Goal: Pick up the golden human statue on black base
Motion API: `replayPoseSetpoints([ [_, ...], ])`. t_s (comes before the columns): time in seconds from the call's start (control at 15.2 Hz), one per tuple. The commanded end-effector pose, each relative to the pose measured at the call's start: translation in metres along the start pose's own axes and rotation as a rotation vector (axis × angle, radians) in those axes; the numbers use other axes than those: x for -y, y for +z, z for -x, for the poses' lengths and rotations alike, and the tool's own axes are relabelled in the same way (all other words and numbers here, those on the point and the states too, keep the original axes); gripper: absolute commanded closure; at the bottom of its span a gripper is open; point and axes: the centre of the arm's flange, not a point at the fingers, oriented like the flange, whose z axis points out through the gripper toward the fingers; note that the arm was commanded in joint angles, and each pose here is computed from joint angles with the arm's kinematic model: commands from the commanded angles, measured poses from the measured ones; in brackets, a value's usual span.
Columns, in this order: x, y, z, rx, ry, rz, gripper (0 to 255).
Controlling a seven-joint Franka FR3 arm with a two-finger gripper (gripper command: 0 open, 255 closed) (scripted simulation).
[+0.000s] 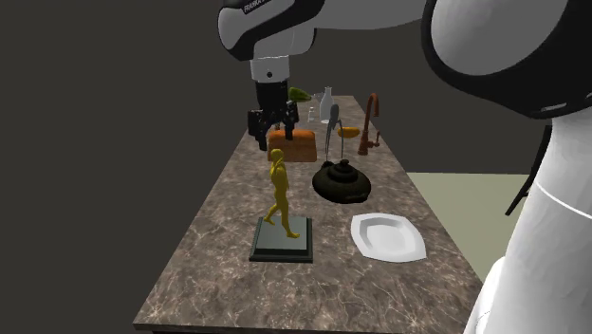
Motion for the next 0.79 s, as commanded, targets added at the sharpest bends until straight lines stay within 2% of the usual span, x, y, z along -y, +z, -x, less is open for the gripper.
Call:
replayPoseSetpoints([
  [0.0,-0.012,0.003,-0.014,-0.003,0.007,-0.005,0],
  [0.46,-0.012,0.042,-0.016,-0.003,0.007,-0.005,0],
  [0.59,-0.012,0.042,-0.016,-0.003,0.007,-0.005,0],
  [0.66,-0.012,0.043,-0.017,-0.003,0.007,-0.005,255],
  [0.73,-0.012,0.043,-0.017,-0.003,0.007,-0.005,255],
])
